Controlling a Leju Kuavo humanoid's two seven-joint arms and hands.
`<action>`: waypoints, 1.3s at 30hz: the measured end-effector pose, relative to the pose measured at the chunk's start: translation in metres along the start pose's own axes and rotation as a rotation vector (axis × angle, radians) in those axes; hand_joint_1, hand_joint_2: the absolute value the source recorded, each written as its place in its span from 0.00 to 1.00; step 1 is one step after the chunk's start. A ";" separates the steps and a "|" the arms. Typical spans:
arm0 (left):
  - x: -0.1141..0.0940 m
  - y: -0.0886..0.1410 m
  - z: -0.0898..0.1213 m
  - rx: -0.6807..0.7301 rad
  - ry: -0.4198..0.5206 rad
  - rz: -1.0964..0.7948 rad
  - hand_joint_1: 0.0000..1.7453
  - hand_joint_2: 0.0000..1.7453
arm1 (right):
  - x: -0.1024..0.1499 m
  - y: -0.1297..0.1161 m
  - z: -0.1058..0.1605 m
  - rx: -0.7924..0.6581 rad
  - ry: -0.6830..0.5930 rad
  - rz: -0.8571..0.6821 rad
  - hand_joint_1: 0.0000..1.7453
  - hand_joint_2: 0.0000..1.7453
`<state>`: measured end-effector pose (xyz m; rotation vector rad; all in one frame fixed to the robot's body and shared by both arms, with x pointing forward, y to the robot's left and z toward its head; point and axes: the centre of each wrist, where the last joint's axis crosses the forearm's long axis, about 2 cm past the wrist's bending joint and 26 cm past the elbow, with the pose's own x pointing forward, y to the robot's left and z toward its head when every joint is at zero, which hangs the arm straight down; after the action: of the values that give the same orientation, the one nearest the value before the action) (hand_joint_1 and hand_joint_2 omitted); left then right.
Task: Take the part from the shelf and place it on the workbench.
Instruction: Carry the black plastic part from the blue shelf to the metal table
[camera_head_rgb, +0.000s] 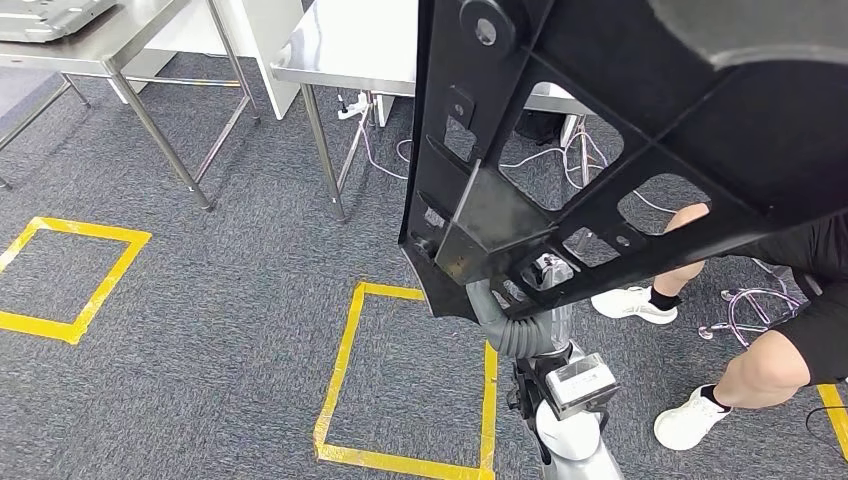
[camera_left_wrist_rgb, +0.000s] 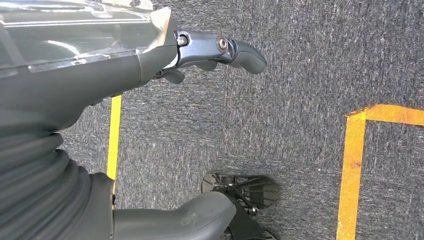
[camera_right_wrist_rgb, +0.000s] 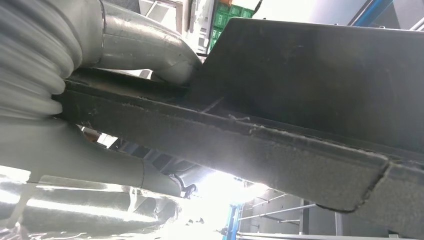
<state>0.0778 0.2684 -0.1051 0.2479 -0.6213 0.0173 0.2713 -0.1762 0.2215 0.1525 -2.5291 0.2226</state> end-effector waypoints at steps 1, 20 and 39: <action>0.000 0.000 0.000 0.000 0.000 0.000 0.00 1.00 | 0.000 0.000 0.000 0.000 0.000 0.000 1.00 1.00; 0.000 0.000 0.000 0.000 -0.001 0.000 0.00 1.00 | 0.000 0.000 0.000 0.000 0.000 0.000 1.00 1.00; -0.001 0.000 0.000 -0.001 -0.008 0.000 0.00 1.00 | -0.001 -0.001 0.001 -0.007 0.008 0.003 1.00 1.00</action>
<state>0.0771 0.2684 -0.1052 0.2467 -0.6292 0.0160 0.2719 -0.1774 0.2203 0.1441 -2.5217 0.2150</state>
